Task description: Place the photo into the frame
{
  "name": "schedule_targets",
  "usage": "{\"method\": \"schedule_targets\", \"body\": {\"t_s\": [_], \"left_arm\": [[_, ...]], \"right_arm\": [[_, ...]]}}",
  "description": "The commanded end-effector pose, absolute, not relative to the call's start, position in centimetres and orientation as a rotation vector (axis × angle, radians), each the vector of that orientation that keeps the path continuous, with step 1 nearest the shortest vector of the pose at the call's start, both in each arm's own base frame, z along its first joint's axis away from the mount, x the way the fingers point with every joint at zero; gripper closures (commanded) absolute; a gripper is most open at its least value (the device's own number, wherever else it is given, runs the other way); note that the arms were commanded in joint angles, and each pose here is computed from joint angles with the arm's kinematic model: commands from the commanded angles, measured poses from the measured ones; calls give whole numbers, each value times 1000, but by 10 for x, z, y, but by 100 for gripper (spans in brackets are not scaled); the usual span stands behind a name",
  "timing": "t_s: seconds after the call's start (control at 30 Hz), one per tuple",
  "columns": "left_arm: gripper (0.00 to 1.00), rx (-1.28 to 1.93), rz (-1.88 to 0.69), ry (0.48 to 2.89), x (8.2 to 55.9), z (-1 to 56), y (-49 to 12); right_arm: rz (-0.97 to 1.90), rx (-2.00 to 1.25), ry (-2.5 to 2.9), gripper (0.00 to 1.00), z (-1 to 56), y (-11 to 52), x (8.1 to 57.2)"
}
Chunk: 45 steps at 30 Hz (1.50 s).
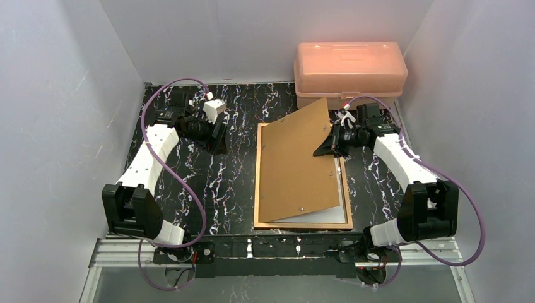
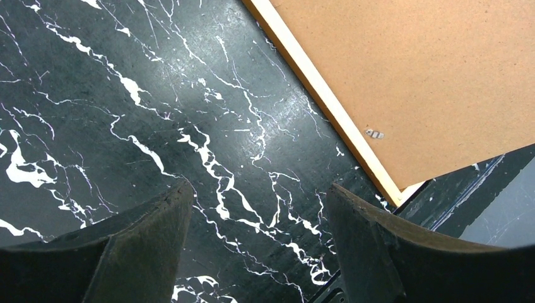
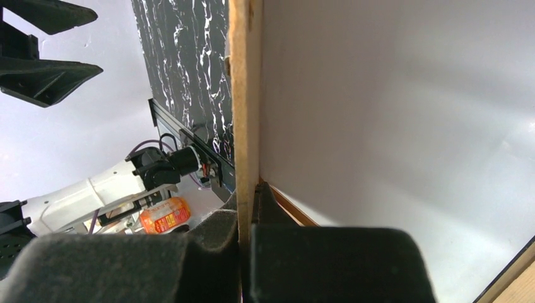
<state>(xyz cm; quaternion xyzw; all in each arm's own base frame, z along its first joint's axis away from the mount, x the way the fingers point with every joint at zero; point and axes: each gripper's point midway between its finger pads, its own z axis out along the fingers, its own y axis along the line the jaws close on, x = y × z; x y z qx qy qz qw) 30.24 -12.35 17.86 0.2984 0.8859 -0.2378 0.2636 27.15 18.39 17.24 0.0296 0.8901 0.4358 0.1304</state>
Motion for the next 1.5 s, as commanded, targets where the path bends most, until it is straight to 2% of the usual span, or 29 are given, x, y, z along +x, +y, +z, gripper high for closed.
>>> {"method": "schedule_targets", "body": {"t_s": [0.0,0.2,0.33,0.53,0.63,0.8,0.87,1.17,1.33,1.47], "left_arm": [[25,788,-625,2421,299,188,-121],[23,670,-669,2593,310,173,-103],[20,608,-680,2594,319,171,-91],[10,598,-632,2618,320,160,-75],[9,598,-641,2633,315,152,-75],[9,602,-644,2622,310,150,-76],[9,603,-647,2617,309,150,-77],[9,600,-652,2617,305,145,-77],[9,604,-654,2606,303,147,-78],[7,613,-651,2600,301,148,-78]], "right_arm": [[1289,40,2533,99,173,201,281],[1263,15,2540,99,164,236,287],[1242,-2,2543,99,157,260,291],[1239,-40,2561,98,143,293,298],[1230,-82,2602,90,132,301,302],[1129,-157,2663,68,119,299,309],[1072,-176,2701,62,111,295,307],[814,-302,2806,48,82,287,301],[724,-345,2822,43,75,285,304],[647,-357,2827,28,73,277,309]]}}
